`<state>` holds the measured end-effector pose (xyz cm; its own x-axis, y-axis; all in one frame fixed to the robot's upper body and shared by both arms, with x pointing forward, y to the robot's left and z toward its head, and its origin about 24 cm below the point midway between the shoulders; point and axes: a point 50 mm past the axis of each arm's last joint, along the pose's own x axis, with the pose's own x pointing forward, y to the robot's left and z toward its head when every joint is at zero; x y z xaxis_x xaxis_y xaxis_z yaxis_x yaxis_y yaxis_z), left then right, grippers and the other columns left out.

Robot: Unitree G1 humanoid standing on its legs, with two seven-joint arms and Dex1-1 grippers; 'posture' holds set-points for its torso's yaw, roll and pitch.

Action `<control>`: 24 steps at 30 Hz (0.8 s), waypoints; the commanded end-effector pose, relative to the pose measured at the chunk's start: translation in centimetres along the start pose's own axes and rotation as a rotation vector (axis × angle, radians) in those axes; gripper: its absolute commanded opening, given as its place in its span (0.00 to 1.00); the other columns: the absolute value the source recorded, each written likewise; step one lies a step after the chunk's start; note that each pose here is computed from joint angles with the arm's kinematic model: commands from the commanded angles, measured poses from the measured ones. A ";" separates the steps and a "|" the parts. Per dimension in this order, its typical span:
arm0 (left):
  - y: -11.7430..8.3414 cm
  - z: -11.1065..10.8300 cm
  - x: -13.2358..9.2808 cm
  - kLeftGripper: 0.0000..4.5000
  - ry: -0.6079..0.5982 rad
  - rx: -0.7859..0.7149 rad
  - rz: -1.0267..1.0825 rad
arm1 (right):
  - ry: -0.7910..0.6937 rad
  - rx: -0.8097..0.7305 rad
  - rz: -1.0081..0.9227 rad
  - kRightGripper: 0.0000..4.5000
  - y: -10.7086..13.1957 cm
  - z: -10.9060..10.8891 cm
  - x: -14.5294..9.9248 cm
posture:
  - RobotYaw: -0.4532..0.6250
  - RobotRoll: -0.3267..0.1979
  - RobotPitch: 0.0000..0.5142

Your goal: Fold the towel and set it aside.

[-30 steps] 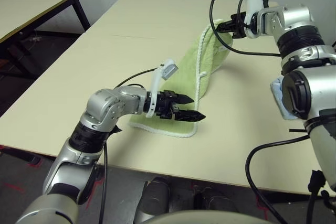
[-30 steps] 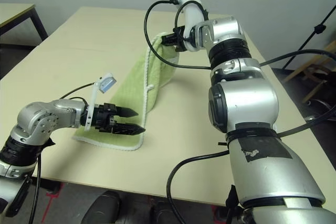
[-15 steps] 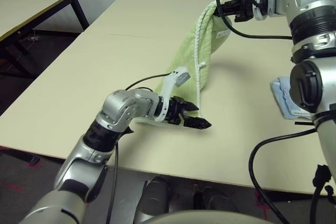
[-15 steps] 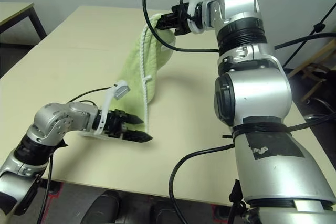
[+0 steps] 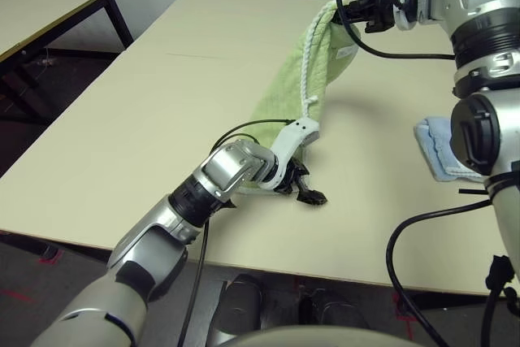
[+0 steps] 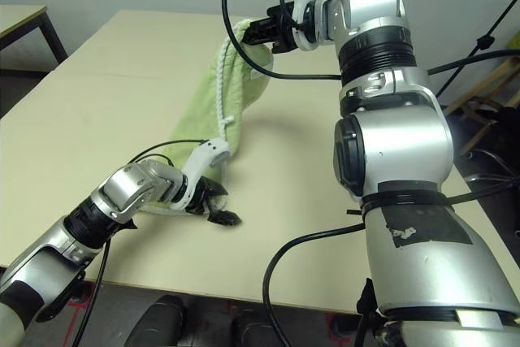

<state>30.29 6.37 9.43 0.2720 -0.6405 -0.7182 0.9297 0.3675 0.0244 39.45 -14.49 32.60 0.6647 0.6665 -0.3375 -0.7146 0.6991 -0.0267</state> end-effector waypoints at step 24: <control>3.6 -7.1 -4.6 0.01 0.111 -0.030 0.237 | -0.047 0.025 0.082 0.00 0.6 0.5 -0.8 | 0.61 0.62 0.12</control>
<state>31.12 14.00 9.41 0.4681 -0.5188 -0.7154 0.8515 0.4812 0.2082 38.72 -14.34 33.13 0.6175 0.7250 -0.3051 -0.7574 0.6527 0.0181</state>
